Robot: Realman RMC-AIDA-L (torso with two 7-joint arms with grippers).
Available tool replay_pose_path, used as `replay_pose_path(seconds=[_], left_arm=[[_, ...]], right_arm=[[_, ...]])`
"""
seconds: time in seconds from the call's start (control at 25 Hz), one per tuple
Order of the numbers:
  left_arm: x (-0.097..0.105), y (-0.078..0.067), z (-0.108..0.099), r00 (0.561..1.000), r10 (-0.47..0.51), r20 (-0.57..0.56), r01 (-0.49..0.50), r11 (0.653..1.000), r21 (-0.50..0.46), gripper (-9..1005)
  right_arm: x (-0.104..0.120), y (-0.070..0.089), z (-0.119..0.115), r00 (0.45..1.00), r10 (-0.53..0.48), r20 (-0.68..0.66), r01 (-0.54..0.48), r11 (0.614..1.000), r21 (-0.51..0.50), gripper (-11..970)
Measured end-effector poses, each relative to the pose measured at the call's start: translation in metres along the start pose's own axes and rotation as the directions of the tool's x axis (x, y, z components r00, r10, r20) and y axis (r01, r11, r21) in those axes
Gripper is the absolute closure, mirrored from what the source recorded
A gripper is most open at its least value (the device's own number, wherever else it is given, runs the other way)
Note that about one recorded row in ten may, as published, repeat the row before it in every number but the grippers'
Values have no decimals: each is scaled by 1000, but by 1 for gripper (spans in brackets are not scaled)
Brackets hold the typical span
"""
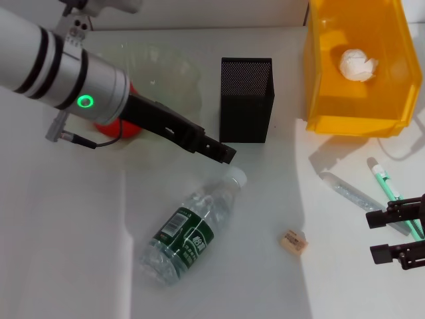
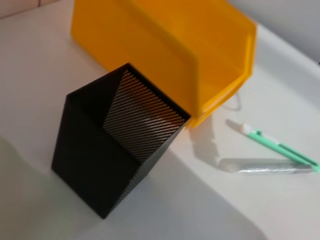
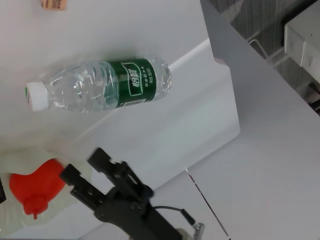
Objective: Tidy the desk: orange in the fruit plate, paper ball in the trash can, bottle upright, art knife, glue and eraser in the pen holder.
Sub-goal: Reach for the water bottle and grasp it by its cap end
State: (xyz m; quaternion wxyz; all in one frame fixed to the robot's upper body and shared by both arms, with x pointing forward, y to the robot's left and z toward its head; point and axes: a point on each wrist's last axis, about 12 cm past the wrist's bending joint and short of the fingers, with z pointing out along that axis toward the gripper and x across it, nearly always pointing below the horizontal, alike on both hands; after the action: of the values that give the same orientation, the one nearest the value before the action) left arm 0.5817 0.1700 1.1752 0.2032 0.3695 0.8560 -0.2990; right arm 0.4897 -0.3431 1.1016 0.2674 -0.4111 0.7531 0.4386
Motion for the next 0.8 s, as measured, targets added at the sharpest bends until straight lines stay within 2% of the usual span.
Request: replay_pose_path(seconds=[0.08,0.12,0.16,0.36,0.8], left_arm=[[-12,0,19,997,8,-76,-15,996,-91,149],[-12,0,19,997,8,-76,-15,996,-91,149],[-16,0,30,995,11,-95,-22,993,-119,149],[-17,4,40,997,3,-81,-16,988,-153,149],[-6,10,57,994,-19,-108,-1,984,-180,149]], right_arm=[[0,0,0,1000,-7,0,7,1000,3,251],[1,0,-1,1000,-12,5,12,1000,7,251],[1,-1,-3,999,-23,23,22,1000,18,251],[1,-1,-8,994,-57,95,52,997,62,252],[-6,-3,-5,988,-88,125,80,994,71,254]])
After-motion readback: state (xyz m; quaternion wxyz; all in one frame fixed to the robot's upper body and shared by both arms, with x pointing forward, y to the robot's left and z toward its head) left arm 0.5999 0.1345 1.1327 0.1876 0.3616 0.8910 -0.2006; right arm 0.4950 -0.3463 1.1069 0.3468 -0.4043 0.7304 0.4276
